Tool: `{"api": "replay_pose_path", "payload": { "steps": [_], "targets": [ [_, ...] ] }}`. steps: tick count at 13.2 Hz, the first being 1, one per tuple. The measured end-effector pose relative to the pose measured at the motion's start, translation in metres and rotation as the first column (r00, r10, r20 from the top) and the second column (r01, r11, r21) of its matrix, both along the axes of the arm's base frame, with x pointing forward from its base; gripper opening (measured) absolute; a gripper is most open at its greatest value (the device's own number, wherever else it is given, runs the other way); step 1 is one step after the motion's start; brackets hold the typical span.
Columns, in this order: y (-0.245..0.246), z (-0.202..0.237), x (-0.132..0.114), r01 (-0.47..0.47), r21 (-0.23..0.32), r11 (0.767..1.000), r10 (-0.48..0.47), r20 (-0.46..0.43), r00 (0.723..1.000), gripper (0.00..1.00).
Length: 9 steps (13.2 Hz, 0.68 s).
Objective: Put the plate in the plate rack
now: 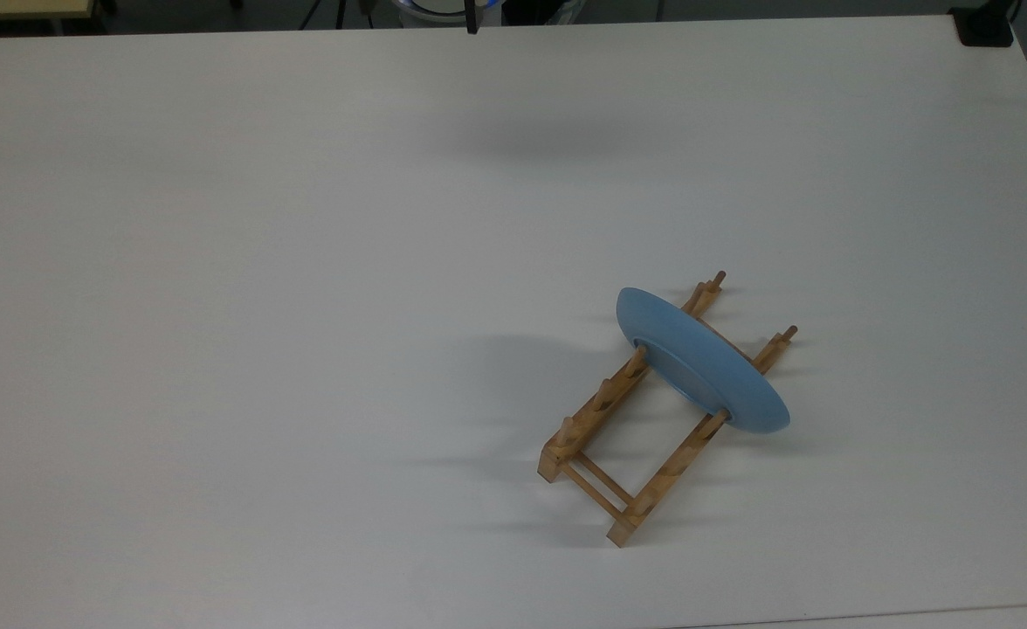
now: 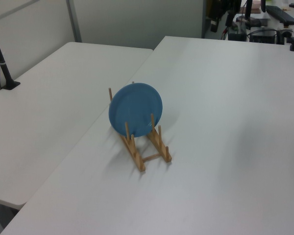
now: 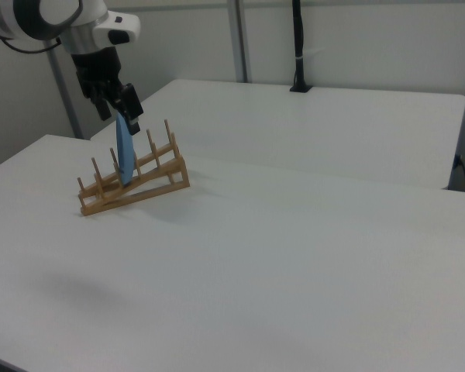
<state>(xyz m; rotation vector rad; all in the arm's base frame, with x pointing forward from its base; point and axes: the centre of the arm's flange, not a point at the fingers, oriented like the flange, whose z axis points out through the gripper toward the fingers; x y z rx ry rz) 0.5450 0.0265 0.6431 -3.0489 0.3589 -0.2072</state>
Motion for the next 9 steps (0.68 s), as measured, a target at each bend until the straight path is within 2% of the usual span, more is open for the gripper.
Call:
{"api": "replay_pose_path", "payload": {
  "steps": [2,4,9],
  "targets": [
    [-0.005,-0.002,0.0,-0.145,-0.022,0.989,0.145,0.002,0.989,1.0],
    [-0.012,-0.004,0.0,-0.239,-0.037,0.97,0.239,0.001,0.971,1.0],
    [-0.016,-0.005,0.0,-0.297,-0.045,0.954,0.297,-0.001,0.955,1.0]
  ]
}}
